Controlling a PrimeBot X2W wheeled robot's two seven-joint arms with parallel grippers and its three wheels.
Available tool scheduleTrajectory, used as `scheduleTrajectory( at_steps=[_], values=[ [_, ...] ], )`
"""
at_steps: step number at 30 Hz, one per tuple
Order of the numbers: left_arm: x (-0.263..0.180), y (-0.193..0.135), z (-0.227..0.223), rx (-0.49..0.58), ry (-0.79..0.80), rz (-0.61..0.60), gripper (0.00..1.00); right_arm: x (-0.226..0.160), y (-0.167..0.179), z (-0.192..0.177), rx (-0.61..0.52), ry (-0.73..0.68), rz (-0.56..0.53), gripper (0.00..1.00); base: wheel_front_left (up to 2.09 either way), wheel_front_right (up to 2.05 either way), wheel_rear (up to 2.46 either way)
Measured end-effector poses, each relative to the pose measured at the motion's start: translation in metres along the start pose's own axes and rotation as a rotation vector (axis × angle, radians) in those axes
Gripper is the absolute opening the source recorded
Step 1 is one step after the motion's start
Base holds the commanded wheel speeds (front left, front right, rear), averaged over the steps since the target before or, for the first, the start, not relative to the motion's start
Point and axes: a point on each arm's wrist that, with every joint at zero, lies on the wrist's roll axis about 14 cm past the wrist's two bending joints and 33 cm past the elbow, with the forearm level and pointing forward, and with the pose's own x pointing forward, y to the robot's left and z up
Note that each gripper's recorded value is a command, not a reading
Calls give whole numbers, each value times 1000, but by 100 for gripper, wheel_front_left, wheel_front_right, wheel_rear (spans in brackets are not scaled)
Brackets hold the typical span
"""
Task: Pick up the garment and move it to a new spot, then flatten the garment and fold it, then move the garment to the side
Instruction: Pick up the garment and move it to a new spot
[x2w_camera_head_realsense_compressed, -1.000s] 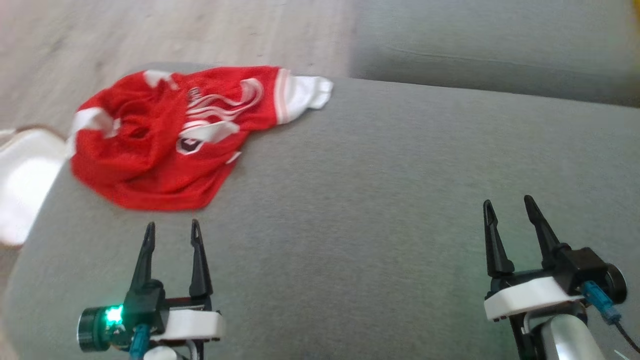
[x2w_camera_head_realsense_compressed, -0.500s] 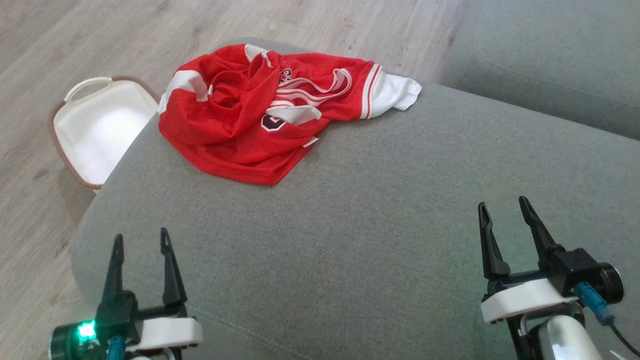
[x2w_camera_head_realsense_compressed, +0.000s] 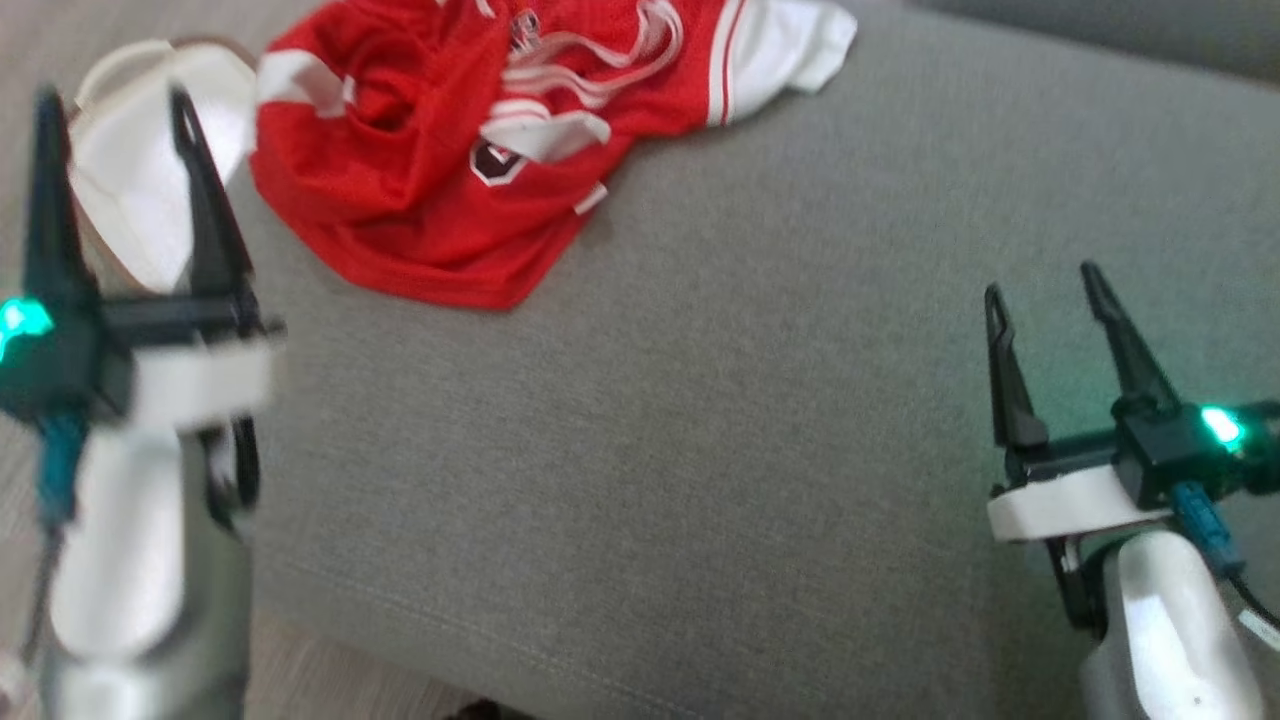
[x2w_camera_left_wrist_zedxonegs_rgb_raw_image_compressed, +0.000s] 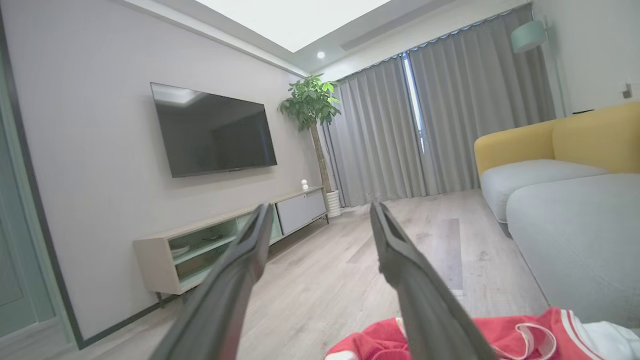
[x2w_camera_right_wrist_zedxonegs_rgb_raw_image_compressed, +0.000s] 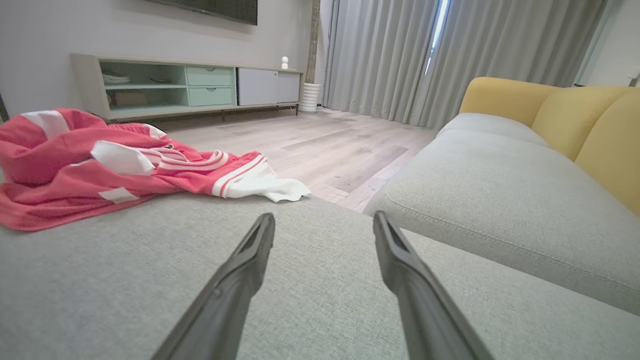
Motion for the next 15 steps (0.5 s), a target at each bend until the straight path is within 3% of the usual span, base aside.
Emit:
scheduleTrajectory(
  at_steps=[8,15],
  values=[
    [94,-42,-60,-4,130,-109,100,10,-29,-48,-112,61,7,100,0,0,0],
    [132,-85,-145,-57,426,-188,100,16,-45,-71,-120,51,-12,100,0,0,0]
  ],
)
